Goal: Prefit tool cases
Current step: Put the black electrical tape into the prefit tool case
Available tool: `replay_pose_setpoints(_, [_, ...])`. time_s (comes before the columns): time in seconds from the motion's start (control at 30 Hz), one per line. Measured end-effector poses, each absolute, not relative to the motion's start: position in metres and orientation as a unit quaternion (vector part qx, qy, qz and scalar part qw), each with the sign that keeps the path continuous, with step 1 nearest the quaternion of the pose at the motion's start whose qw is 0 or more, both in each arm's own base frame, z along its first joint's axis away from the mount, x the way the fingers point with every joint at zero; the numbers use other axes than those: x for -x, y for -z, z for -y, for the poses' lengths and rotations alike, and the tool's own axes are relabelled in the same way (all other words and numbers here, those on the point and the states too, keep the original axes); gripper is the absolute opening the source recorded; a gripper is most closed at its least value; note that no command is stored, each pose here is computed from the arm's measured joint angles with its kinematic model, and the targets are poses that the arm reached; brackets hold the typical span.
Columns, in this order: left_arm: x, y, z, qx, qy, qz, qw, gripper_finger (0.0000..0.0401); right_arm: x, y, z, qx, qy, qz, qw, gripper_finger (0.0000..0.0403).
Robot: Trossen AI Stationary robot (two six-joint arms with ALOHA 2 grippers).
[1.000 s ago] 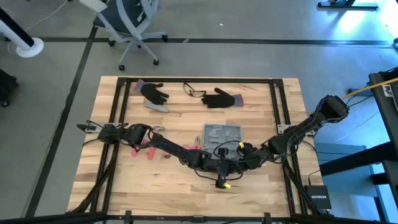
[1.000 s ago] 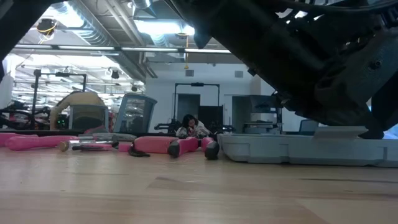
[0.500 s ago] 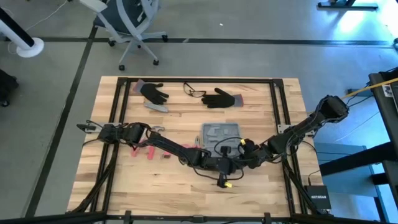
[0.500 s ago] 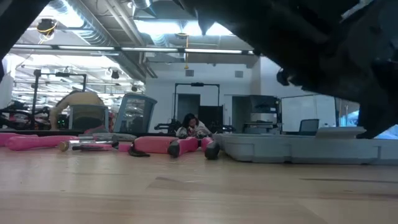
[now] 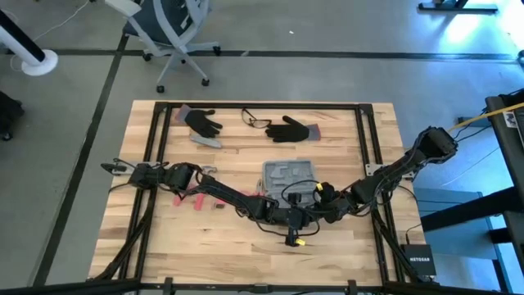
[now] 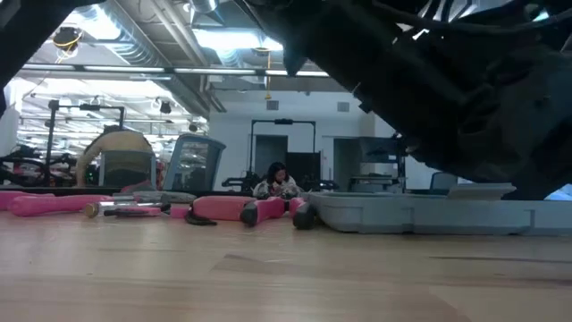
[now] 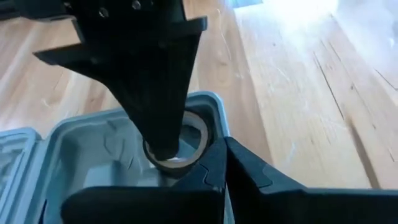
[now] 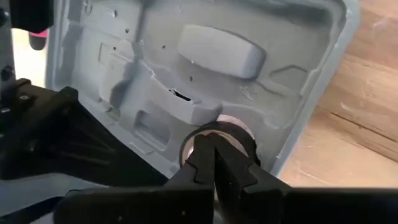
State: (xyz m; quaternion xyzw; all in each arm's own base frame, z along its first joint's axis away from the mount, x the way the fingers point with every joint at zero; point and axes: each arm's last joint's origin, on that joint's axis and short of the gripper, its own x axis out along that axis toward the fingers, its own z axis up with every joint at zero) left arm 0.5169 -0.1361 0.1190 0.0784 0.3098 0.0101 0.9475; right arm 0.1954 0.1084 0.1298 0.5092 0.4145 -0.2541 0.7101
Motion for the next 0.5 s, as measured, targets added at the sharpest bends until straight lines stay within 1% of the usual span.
replay_pose_setpoints(0.2, [-0.518, -0.109, 0.135, -0.058, -0.019, -0.320, 0.946, 0.0000, -0.195, -0.130, -0.108, -0.509, 0.254, -0.417, 0.709, 0.0000])
replay_pose_setpoints(0.37, [-0.514, -0.122, 0.139, -0.066, -0.011, -0.316, 0.946, 0.0000, -0.195, -0.133, -0.109, -0.517, 0.242, -0.417, 0.707, 0.0000])
replay_pose_setpoints(0.5, [-0.513, -0.123, 0.144, -0.069, -0.006, -0.314, 0.947, 0.0000, -0.198, -0.138, -0.111, -0.516, 0.231, -0.419, 0.711, 0.0000])
